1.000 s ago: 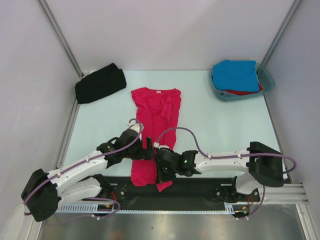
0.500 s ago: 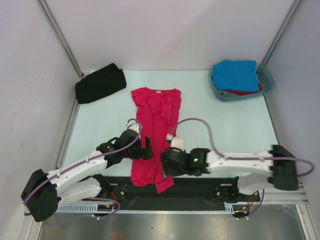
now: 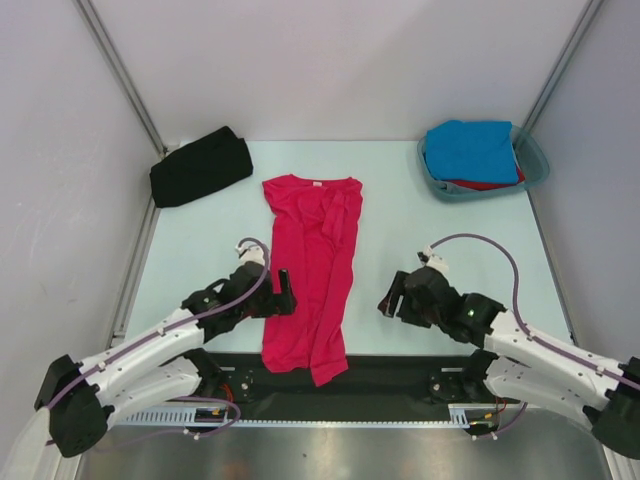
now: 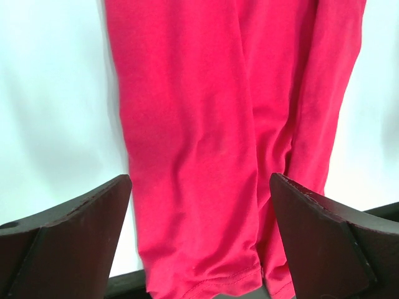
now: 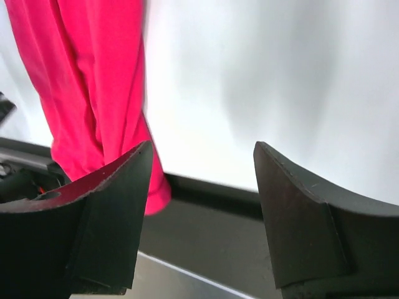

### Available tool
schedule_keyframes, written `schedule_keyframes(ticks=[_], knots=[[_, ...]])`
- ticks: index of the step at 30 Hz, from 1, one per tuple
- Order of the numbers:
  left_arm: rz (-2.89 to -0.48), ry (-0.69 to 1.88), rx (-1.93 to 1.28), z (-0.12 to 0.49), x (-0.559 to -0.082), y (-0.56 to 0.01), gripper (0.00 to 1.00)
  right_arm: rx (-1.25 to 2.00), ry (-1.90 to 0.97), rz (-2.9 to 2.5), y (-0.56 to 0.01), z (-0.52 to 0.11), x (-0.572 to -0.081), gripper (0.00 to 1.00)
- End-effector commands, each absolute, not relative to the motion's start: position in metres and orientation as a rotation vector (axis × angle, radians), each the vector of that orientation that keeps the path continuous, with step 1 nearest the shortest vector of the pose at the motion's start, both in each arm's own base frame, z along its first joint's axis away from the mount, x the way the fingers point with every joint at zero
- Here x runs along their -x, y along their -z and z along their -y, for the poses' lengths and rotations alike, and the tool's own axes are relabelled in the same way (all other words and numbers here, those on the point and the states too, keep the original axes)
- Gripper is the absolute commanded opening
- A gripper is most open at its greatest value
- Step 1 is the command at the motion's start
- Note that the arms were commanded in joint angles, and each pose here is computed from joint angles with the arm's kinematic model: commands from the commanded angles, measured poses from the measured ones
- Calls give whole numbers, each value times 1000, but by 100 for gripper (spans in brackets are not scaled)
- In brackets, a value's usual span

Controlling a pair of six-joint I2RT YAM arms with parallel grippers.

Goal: Fold and stack the t-shirts
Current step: Fold the tshirt

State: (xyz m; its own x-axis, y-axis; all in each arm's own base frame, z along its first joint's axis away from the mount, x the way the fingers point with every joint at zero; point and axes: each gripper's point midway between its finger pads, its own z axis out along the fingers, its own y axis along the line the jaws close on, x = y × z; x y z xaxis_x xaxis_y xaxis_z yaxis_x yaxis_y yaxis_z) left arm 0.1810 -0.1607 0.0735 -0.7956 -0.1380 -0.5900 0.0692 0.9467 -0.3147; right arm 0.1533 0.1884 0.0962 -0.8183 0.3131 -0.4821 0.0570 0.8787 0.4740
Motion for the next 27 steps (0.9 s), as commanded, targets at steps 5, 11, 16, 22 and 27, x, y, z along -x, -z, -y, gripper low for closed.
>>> schedule_keyframes(ticks=[5,11,16,22,27], knots=[[-2358,563,-152,216,-221,-107,100,-182,-713,-2363,-129,-217,-236,70],[-2352,741,-349,287,-253,-108,100,-95,-653,-2404,-121,-233,-263,68],[-2347,808,-354,307,-277,-99,100,-126,-642,-2399,-120,-223,-274,68],[-2327,970,-280,314,-299,-92,91,-164,-649,-2388,-124,-206,-279,67],[-2336,1034,-235,317,-311,-86,73,-189,-638,-2386,-127,-193,-281,67]])
